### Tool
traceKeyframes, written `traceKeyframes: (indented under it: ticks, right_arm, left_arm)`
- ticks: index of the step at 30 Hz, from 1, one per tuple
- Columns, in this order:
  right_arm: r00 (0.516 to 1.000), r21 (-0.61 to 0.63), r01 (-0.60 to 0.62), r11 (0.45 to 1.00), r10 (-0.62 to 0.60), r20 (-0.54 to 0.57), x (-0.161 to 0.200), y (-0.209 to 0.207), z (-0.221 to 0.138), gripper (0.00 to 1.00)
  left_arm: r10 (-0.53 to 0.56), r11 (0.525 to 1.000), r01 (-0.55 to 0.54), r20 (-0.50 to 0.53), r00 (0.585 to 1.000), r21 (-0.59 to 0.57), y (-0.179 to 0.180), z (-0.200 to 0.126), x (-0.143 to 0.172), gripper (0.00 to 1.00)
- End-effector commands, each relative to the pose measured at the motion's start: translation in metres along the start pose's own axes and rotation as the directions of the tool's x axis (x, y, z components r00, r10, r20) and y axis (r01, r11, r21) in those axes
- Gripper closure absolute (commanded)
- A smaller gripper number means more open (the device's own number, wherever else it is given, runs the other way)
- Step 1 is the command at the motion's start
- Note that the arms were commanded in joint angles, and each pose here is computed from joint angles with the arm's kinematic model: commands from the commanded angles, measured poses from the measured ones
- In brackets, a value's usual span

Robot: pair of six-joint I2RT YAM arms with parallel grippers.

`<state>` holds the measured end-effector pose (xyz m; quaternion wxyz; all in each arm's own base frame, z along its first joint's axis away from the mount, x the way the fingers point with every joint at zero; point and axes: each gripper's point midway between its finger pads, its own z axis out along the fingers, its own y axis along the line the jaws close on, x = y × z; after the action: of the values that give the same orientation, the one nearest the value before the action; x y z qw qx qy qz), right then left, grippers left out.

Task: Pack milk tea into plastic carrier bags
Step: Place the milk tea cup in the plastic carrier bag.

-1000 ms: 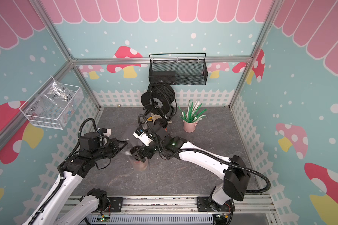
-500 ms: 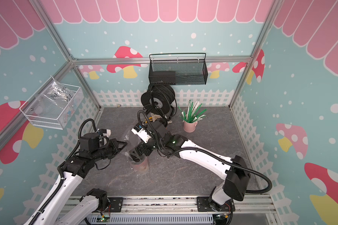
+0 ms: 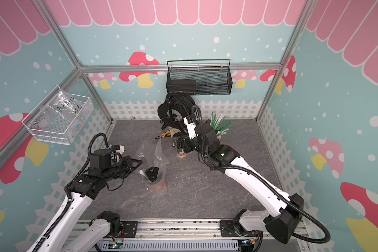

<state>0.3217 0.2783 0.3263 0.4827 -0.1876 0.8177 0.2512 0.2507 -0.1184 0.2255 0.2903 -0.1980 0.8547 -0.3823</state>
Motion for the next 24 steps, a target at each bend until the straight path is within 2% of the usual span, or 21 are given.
traceKeyframes:
  ticks: [1, 6, 12, 24]
  right_arm:
    - [0.990, 0.016, 0.011, 1.000, -0.008, -0.139, 0.044, -0.010, 0.032, 0.00]
    - [0.982, 0.072, 0.054, 0.996, -0.040, -0.182, 0.057, -0.027, 0.066, 0.00]
    - [0.973, 0.141, 0.055, 0.988, -0.021, -0.232, 0.067, -0.049, 0.101, 0.00]
    - [0.969, 0.183, 0.064, 0.981, -0.018, -0.246, 0.068, -0.060, 0.137, 0.00]
  left_arm:
    - [0.015, 1.000, -0.015, -0.006, 1.000, 0.009, -0.005, -0.003, -0.002, 1.00]
    - [0.019, 1.000, -0.019, -0.001, 1.000, 0.011, -0.007, -0.005, -0.003, 1.00]
    - [0.022, 1.000, -0.022, -0.001, 1.000, 0.003, -0.006, -0.006, -0.003, 1.00]
    - [0.025, 1.000, -0.025, -0.002, 1.000, 0.002, -0.005, -0.007, -0.002, 1.00]
